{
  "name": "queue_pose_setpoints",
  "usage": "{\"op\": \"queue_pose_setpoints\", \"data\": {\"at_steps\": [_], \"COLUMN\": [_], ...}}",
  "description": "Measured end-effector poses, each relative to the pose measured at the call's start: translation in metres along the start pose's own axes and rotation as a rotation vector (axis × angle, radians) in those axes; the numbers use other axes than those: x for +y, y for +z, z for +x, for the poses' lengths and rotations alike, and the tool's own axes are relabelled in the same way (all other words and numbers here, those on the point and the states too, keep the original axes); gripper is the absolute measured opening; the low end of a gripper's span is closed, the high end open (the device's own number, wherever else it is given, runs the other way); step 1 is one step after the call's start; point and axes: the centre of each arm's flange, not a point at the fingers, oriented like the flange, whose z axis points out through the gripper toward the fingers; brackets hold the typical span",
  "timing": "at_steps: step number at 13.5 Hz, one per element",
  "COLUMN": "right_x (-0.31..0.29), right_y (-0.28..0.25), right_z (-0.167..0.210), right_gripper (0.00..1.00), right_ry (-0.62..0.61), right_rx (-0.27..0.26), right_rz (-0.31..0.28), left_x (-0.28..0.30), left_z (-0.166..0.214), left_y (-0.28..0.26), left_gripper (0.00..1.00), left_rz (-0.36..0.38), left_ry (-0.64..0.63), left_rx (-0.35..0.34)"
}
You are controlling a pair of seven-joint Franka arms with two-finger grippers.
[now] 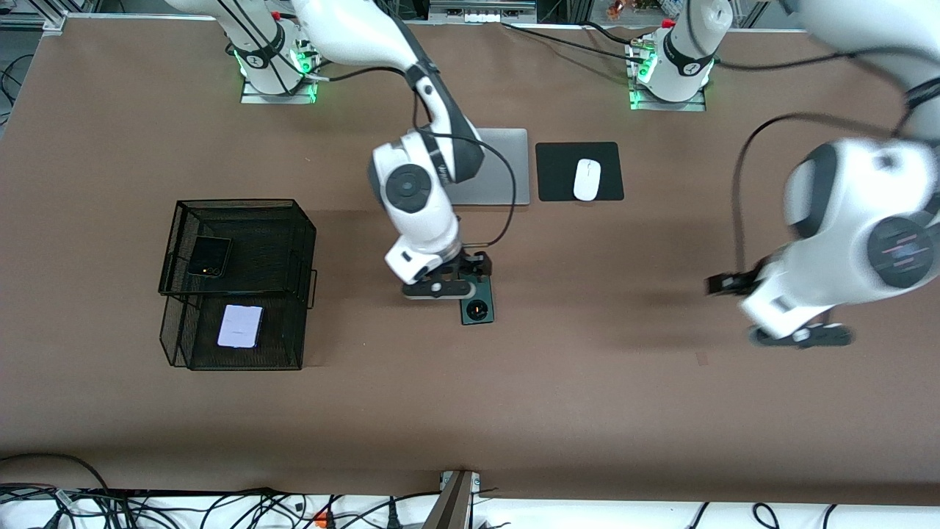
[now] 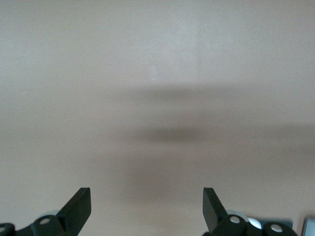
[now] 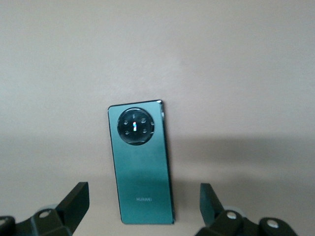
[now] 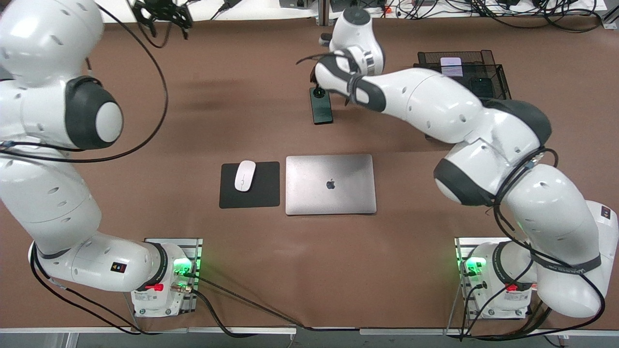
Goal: Place phones with both arms
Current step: 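Grasp the green phone with the right gripper while the left gripper withdraws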
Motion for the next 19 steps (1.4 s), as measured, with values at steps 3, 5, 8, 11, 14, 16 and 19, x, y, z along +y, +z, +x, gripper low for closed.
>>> {"op": "queue_pose_setpoints", "data": {"at_steps": [3,5,8,11,14,16,19], "right_x": [-0.012,-0.017,-0.02,-0.022,-0.028,-0.029,-0.026], "right_y": [0.03,0.043,0.06,0.066,0.071,0.076,0.088], "right_z": [-0.018,-0.025,-0.032,-0.037,-0.046,-0.049,-0.05], "right_gripper": [1.0,1.0,1.0,1.0,1.0,1.0,1.0], "right_ry": [-0.057,-0.074,-0.123,-0.166,-0.181,-0.192,-0.216], "right_rx": [0.03,0.049,0.078,0.091,0.08,0.087,0.108], "right_rz": [-0.035,-0.032,-0.063,-0.095,-0.092,-0.096,-0.115], "left_x": [-0.028,-0.046,-0.061,-0.062,-0.072,-0.083,-0.089], "left_z": [-0.036,-0.061,-0.1,-0.135,-0.144,-0.143,-0.142], "left_y": [-0.043,-0.065,-0.094,-0.11,-0.109,-0.106,-0.106], "left_gripper": [1.0,1.0,1.0,1.0,1.0,1.0,1.0], "left_rz": [-0.019,-0.031,-0.047,-0.058,-0.063,-0.066,-0.066], "left_ry": [0.074,0.109,0.121,0.149,0.151,0.132,0.122], "left_rx": [-0.001,0.01,0.041,0.061,0.06,0.06,0.07]}}
